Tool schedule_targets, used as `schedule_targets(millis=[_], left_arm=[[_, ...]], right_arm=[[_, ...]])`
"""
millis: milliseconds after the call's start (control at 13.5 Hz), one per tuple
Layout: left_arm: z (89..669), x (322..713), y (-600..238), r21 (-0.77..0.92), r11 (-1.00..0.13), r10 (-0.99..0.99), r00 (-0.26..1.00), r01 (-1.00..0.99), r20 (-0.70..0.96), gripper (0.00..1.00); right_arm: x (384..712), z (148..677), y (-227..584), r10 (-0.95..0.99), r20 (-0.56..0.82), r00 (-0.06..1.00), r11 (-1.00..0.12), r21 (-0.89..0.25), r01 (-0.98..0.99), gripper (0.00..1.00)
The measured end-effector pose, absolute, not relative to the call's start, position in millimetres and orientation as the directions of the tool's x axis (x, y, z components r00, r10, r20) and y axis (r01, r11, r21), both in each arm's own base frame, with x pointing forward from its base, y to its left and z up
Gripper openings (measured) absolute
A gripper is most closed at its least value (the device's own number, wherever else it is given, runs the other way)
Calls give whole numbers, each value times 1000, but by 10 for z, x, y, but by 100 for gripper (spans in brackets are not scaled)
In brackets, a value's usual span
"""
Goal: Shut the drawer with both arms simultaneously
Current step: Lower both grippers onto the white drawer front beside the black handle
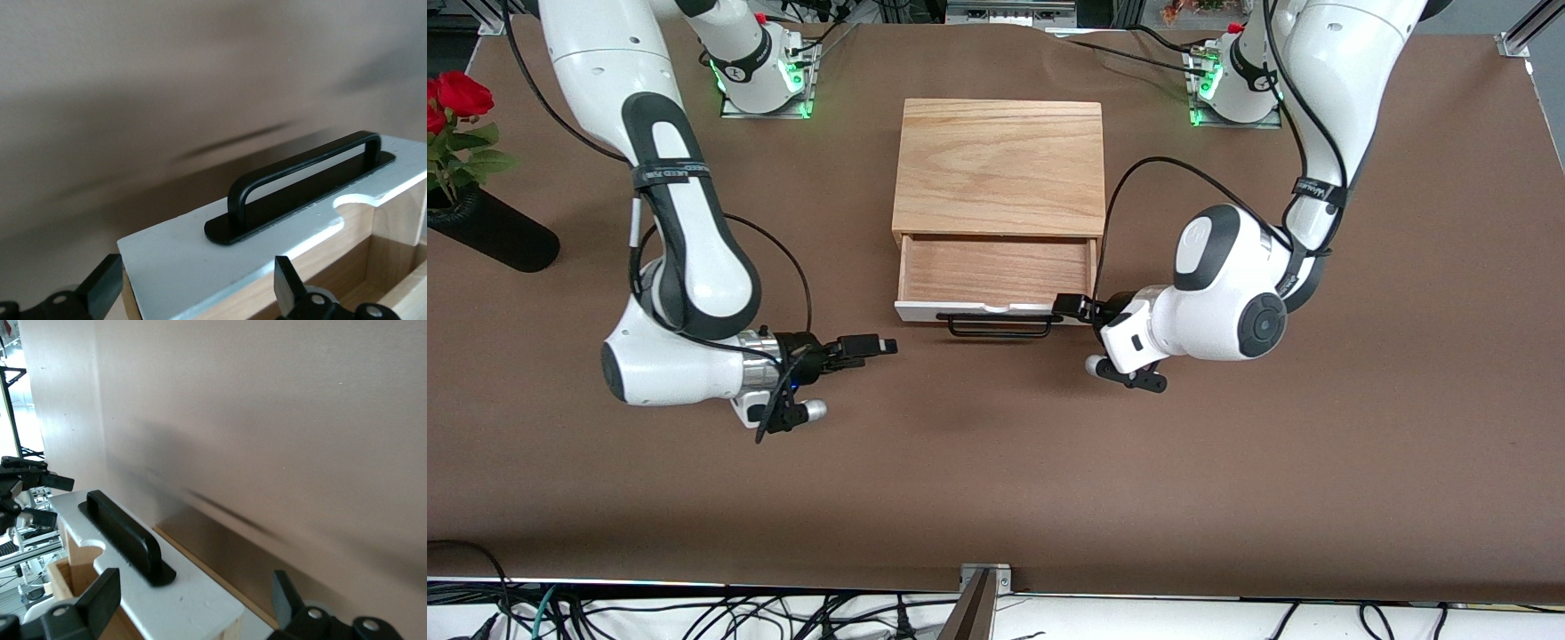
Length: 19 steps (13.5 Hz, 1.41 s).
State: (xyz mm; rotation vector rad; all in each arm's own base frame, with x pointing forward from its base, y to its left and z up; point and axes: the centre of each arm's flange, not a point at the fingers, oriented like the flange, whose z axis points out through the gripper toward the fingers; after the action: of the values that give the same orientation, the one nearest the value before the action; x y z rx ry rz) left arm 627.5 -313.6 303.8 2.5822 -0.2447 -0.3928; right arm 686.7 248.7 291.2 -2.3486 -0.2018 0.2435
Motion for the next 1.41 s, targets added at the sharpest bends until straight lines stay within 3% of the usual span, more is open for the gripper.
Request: schedule_targets(millis=[667,1407], left_arm=[[3053,6407,-3107,529,-830,-282,951,-176,-127,100],[2928,6323,-3280,527,-828,-301,945,-194,-126,100]], right_arm=[[6529,2421,2863,214,-195,957,-687,-727,6,100],[6332,2362,2977,227,-233,946,-675,-738,-20,100]])
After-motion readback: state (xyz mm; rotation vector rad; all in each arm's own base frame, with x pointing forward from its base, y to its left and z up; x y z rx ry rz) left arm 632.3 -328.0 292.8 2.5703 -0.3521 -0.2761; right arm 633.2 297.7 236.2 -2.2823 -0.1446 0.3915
